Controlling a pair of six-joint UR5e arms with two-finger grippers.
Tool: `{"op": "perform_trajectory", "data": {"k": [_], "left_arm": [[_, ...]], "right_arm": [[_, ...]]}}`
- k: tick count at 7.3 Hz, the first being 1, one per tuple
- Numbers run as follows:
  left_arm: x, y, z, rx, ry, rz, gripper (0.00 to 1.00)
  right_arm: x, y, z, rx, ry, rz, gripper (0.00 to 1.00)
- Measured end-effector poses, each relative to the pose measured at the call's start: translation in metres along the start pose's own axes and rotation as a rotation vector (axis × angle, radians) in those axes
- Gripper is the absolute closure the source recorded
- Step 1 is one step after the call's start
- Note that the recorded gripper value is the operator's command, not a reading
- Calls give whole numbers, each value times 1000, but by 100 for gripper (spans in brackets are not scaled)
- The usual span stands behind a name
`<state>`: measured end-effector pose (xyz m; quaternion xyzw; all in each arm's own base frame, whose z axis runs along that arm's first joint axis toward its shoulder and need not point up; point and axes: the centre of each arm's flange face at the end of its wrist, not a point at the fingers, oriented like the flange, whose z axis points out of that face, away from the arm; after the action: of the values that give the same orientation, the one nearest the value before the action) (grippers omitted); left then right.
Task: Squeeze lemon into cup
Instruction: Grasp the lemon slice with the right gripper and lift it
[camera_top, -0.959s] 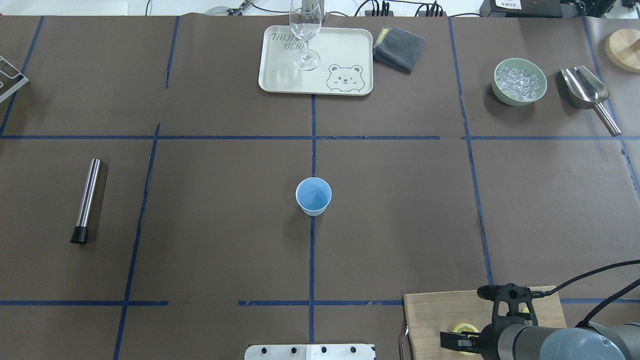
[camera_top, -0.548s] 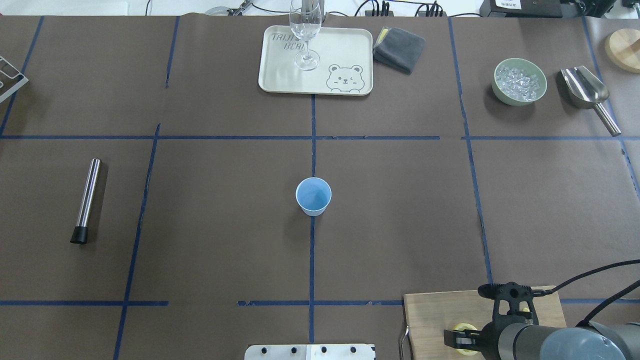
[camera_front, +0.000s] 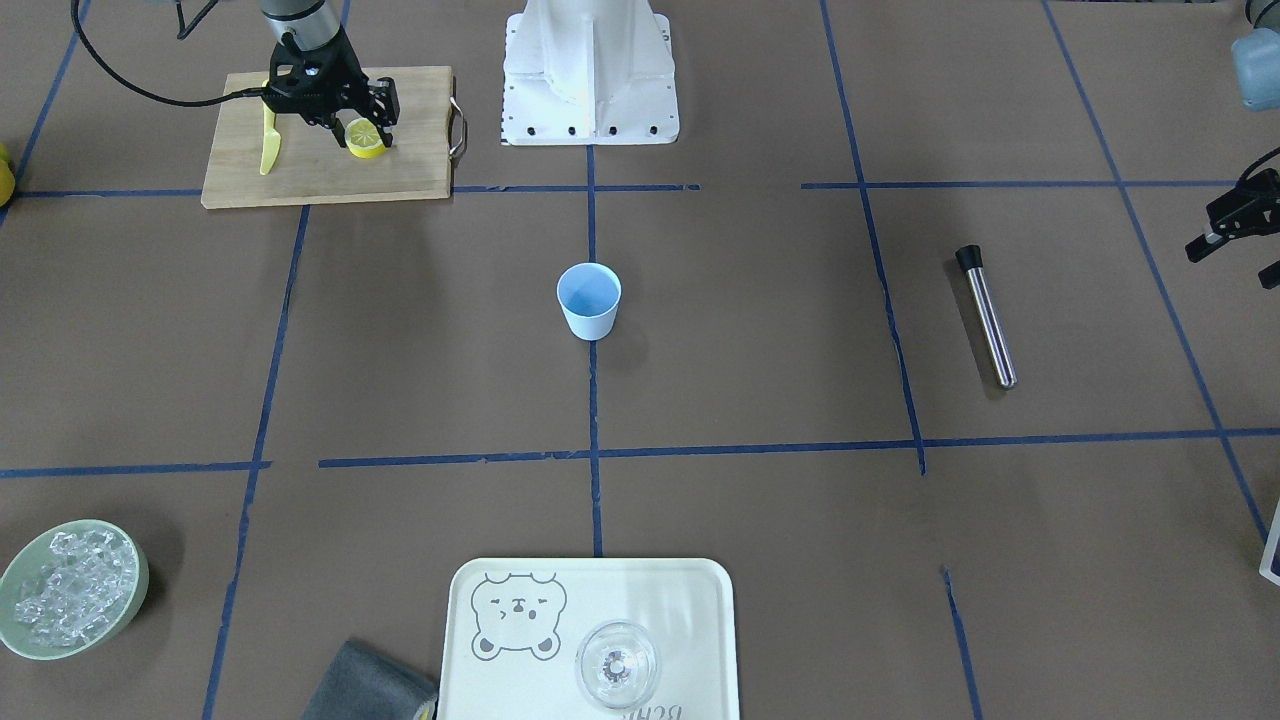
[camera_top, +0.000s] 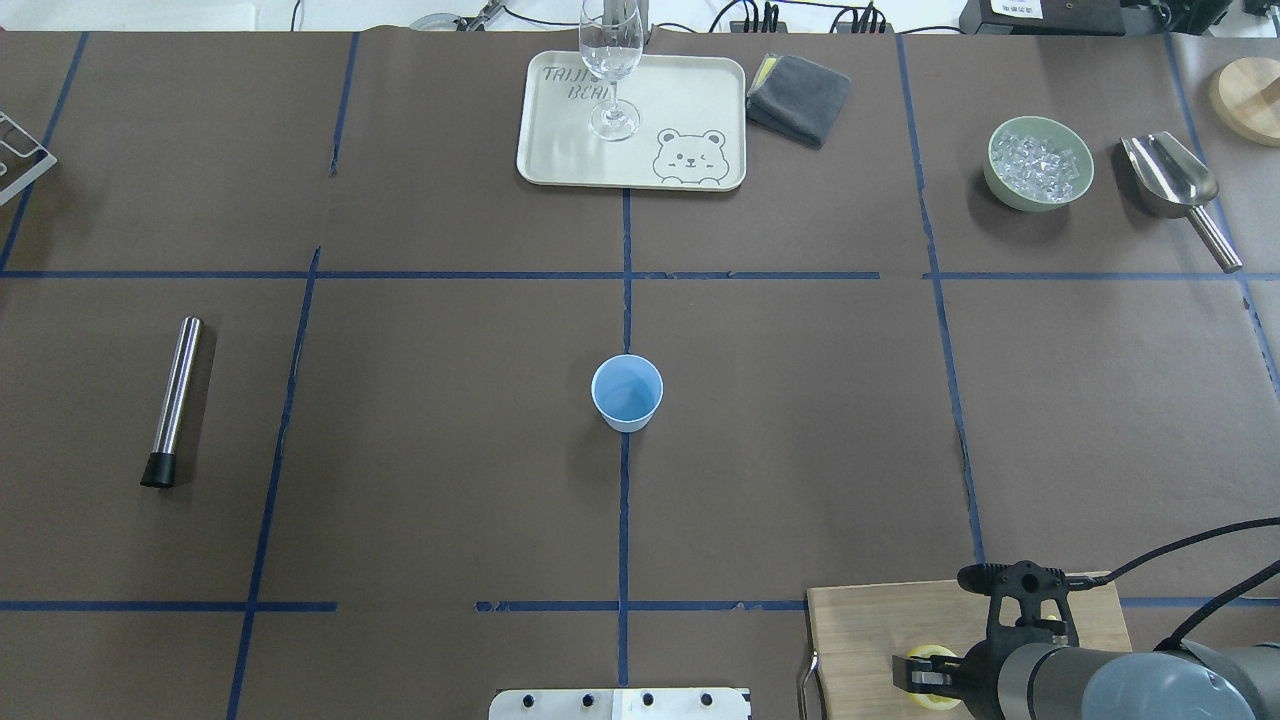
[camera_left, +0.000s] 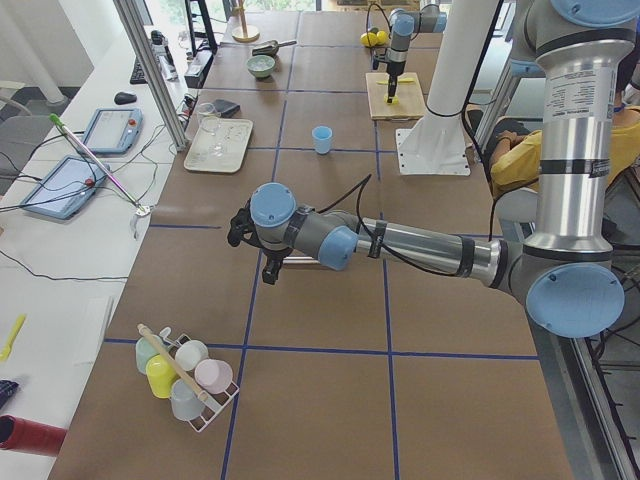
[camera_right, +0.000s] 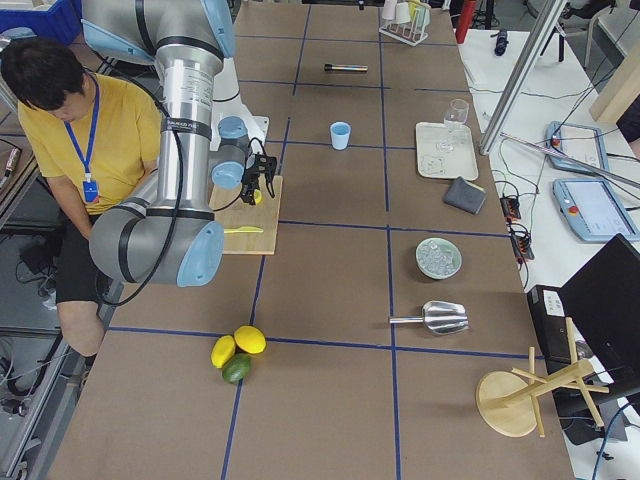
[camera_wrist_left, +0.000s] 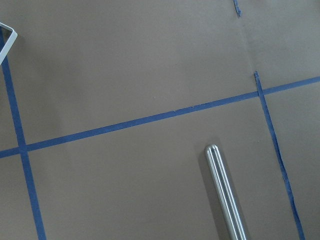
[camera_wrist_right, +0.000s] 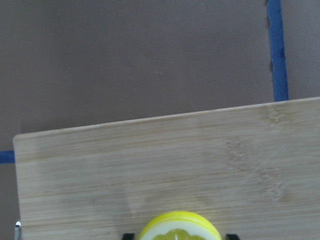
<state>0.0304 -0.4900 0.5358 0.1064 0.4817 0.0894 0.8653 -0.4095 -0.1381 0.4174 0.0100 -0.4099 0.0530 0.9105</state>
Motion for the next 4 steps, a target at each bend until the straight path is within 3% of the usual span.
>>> {"op": "perform_trajectory", "data": {"k": [4], "left_arm": [[0,0,0,0,0,-1,0]], "right_arm": [[-2,-9,-13,14,-18,15,43]]}}
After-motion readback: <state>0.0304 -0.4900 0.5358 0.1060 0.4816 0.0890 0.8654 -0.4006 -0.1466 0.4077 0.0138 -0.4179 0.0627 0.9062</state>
